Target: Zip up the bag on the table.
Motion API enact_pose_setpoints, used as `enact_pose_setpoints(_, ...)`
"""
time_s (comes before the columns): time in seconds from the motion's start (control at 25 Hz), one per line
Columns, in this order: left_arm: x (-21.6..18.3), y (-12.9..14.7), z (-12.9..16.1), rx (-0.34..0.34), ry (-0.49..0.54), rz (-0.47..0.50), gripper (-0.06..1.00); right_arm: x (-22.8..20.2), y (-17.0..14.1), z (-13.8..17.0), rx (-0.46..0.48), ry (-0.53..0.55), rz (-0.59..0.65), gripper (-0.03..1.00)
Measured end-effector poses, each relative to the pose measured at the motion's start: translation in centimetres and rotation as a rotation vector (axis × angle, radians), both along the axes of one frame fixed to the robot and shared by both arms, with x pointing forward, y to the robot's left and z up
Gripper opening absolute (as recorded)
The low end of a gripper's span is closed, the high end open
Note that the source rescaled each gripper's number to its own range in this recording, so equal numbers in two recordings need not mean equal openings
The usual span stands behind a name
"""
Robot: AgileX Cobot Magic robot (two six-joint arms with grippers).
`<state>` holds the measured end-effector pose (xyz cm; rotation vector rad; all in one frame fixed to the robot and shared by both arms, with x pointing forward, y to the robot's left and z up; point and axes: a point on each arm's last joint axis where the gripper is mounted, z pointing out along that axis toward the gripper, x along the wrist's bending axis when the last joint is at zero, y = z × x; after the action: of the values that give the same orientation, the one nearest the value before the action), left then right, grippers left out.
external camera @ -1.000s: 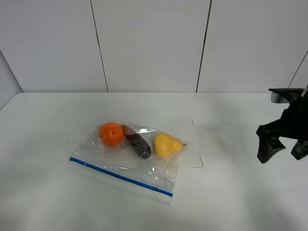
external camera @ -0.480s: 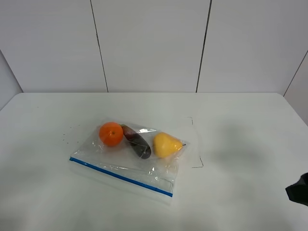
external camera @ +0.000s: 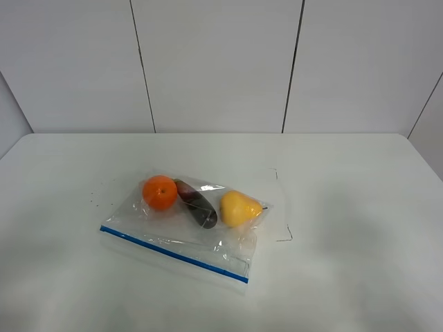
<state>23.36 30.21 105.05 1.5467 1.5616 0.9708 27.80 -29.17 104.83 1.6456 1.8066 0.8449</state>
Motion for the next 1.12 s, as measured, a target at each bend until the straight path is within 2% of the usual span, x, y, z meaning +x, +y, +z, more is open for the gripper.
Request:
enact_pose_setpoints(0.24,0.0,0.0,0.0,0.000,0.000,0.000,1.00,-0.7,-0.2,0.2,0.003,-0.050,-0.061,0.91)
enact_pose_setpoints(0.68,0.0,0.0,0.0,0.000,0.000,0.000,1.00,-4.1,-0.1,0.5,0.003,-0.270,-0.071,0.91)
enact_pose_setpoints(1.12,0.0,0.0,0.0,0.000,0.000,0.000,1.00,-4.2,-0.1,0.5,0.003,-0.275,-0.071,0.91)
